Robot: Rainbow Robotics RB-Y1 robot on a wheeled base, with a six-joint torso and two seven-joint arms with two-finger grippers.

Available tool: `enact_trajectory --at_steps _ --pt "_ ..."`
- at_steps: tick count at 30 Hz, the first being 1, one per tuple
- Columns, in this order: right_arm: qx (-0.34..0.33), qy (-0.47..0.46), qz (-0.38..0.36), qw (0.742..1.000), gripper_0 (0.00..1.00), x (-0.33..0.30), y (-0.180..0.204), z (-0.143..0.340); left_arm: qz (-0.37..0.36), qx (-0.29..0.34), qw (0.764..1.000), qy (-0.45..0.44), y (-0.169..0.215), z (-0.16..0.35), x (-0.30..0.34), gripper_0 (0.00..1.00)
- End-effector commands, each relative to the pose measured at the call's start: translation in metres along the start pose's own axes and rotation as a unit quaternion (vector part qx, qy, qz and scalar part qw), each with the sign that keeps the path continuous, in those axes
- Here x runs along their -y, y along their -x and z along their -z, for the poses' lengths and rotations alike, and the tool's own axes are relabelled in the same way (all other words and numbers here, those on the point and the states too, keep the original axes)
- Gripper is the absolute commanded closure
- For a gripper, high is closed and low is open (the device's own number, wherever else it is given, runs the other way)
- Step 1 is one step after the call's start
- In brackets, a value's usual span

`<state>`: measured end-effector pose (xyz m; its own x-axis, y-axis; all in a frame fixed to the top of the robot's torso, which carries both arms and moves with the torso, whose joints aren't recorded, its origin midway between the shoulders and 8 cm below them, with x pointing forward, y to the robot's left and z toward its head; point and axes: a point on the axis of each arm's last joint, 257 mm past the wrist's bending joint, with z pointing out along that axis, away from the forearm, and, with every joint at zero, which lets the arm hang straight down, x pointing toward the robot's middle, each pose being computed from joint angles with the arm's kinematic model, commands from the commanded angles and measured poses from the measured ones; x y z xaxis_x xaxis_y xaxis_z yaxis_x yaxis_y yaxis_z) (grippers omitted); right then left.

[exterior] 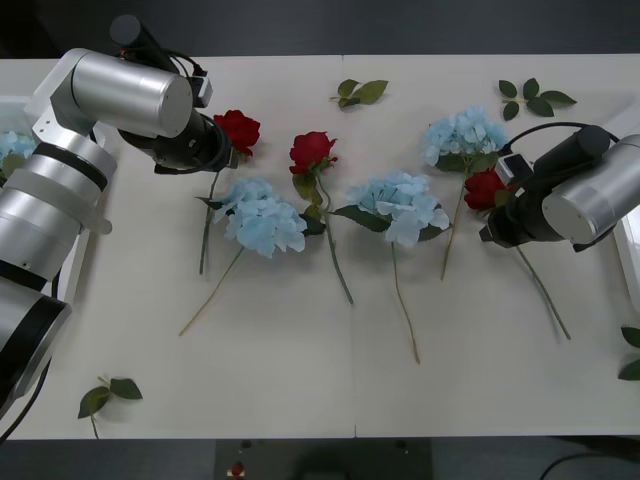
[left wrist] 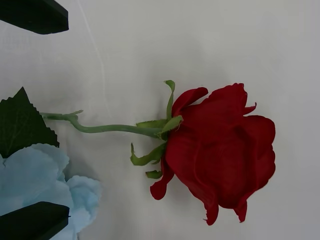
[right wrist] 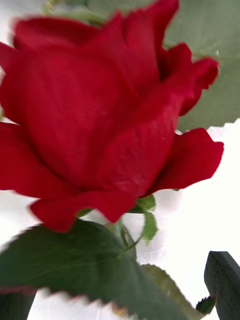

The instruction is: Put the red flowers into the right box and the blue flowers into the left box

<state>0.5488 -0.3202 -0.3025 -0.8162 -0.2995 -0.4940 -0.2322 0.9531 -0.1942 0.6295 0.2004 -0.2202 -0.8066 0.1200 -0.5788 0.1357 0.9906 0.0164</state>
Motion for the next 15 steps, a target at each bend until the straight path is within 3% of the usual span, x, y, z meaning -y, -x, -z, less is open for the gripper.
enact_trajectory --at_steps 1,15 --pt "0.018 0.0 0.002 1.0 0.04 -0.005 0.015 0.0 -0.021 0.016 1.0 0.013 0.027 0.007 0.003 0.03" --pt "0.012 0.001 -0.003 1.0 0.04 -0.013 0.015 -0.016 -0.041 0.015 0.999 0.026 0.017 -0.016 0.01 0.03"
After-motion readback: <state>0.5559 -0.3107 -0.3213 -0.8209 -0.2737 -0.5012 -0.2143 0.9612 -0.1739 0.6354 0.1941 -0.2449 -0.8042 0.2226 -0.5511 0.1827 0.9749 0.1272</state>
